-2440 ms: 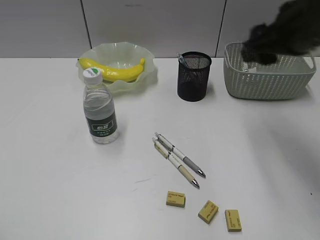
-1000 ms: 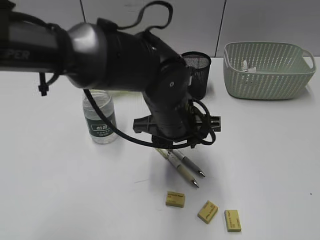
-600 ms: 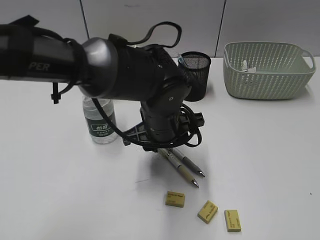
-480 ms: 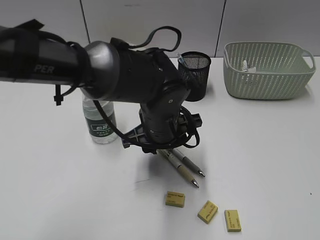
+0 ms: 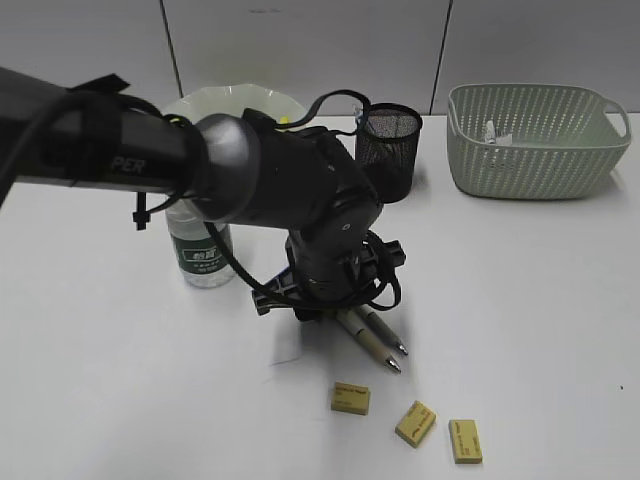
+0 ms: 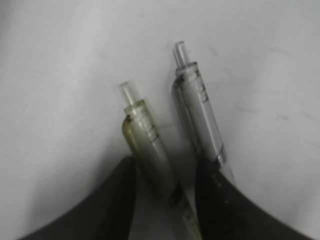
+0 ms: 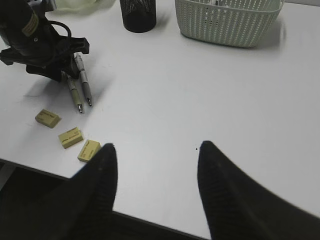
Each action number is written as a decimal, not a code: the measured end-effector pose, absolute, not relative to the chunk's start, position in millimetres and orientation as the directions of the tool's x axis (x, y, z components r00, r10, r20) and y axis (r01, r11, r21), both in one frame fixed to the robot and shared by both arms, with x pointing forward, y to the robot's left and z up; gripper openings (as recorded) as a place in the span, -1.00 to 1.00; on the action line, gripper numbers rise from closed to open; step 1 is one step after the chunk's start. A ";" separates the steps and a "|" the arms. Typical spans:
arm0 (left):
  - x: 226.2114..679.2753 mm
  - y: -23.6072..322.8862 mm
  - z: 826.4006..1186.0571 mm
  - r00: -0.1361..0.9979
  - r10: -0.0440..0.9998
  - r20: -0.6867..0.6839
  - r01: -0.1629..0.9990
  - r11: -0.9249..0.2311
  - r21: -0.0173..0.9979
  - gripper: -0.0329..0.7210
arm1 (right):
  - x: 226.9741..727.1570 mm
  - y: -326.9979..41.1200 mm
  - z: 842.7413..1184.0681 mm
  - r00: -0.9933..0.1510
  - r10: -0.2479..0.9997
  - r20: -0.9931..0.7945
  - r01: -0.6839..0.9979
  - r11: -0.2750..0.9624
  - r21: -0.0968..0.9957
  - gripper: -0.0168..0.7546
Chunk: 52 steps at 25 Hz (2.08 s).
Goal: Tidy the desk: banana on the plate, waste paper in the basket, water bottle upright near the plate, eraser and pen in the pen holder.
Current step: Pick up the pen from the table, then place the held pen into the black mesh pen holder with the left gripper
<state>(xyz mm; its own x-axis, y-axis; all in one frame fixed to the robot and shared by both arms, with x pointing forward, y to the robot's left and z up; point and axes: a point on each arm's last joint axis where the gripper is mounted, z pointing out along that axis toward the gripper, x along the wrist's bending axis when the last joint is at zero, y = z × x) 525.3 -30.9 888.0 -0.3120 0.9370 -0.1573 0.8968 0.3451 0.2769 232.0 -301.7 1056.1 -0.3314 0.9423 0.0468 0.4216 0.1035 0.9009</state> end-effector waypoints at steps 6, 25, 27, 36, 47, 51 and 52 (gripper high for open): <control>527.2 -33.5 887.0 -0.317 0.932 -0.178 0.892 0.357 0.279 -0.48 | 232.0 -301.7 1056.1 -0.331 0.942 0.047 0.422 0.104 0.901 0.12; 560.6 -46.0 1043.2 0.492 0.869 0.051 0.282 -0.215 0.935 -0.63 | 232.0 -301.7 1056.2 -0.332 0.942 0.047 0.421 0.103 0.901 0.12; 573.4 -48.0 1048.5 0.512 0.852 0.106 0.198 -0.238 0.951 -0.63 | 232.0 -301.7 1056.2 -0.332 0.942 0.047 0.421 0.103 0.901 0.12; 654.6 -49.9 1026.7 0.389 0.913 -0.126 0.240 0.031 0.970 -0.64 | 232.1 -301.6 1056.4 -0.332 0.942 0.047 0.419 0.103 0.902 0.12; 681.7 -78.9 975.8 0.440 0.885 -0.154 0.261 0.038 0.965 -0.74 | 232.1 -301.6 1056.4 -0.331 0.942 0.048 0.420 0.101 0.902 0.12; 681.7 -82.0 962.5 0.458 0.876 -0.154 0.284 0.020 0.958 -0.65 | 232.1 -301.6 1056.4 -0.331 0.942 0.048 0.420 0.101 0.902 0.12; 681.6 -82.2 962.0 0.460 0.875 -0.154 0.285 0.019 0.958 -0.56 | 232.1 -301.6 1056.4 -0.331 0.942 0.048 0.420 0.101 0.902 0.12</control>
